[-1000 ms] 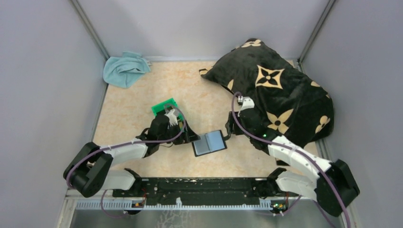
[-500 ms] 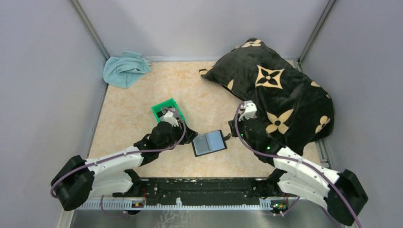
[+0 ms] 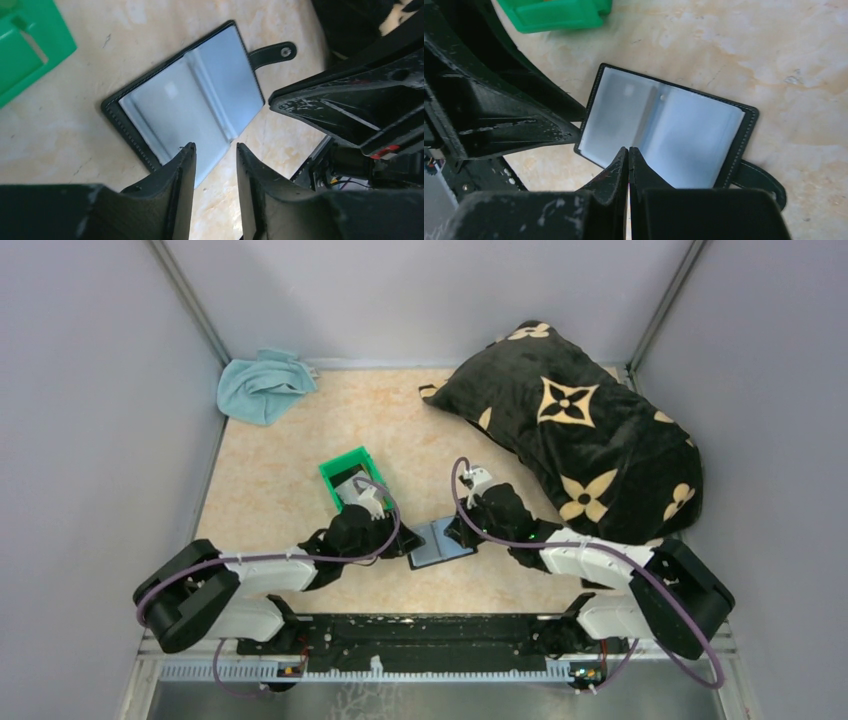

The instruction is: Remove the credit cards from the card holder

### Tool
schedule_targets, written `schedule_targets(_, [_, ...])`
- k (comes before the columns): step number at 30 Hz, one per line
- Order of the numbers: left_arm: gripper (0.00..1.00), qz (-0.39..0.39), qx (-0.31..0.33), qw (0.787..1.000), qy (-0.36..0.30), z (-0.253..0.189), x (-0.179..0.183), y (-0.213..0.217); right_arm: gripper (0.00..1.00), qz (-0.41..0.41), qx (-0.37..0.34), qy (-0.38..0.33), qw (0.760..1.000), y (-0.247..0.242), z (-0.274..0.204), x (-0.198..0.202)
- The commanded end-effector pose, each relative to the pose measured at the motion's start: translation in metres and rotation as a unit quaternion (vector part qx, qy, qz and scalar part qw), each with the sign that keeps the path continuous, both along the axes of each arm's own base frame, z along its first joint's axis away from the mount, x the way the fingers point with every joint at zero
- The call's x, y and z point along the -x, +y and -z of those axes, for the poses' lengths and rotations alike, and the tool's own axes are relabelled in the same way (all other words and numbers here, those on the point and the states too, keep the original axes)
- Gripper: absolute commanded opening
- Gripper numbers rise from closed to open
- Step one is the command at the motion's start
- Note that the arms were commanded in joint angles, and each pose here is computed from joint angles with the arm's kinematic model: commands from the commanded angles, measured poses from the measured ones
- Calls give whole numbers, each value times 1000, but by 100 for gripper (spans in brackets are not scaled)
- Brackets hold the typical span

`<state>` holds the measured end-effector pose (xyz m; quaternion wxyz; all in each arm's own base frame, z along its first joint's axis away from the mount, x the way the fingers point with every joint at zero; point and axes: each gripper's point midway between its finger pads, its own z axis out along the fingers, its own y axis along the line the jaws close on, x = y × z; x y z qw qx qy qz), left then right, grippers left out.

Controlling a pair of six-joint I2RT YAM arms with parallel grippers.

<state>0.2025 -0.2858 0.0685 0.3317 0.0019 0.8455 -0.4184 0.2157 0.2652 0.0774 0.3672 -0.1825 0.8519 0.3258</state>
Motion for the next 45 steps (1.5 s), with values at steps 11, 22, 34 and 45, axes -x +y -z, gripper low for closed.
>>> schedule_targets(11, [37,-27,-3,1000,-1,1,-1,11,0,-25,-34,12,999,42,1,-7])
schedule_targets(22, [31,-39,-28,999,11,13,-3,17,0,-11,-13,14,1000,35,17,-9])
schedule_targets(34, [0,-36,-36,998,40,28,1,14,0,-6,-7,21,1000,32,24,-7])
schedule_targets(45, [0,-37,-44,997,48,35,1,14,0,-4,-5,31,999,30,33,-4])
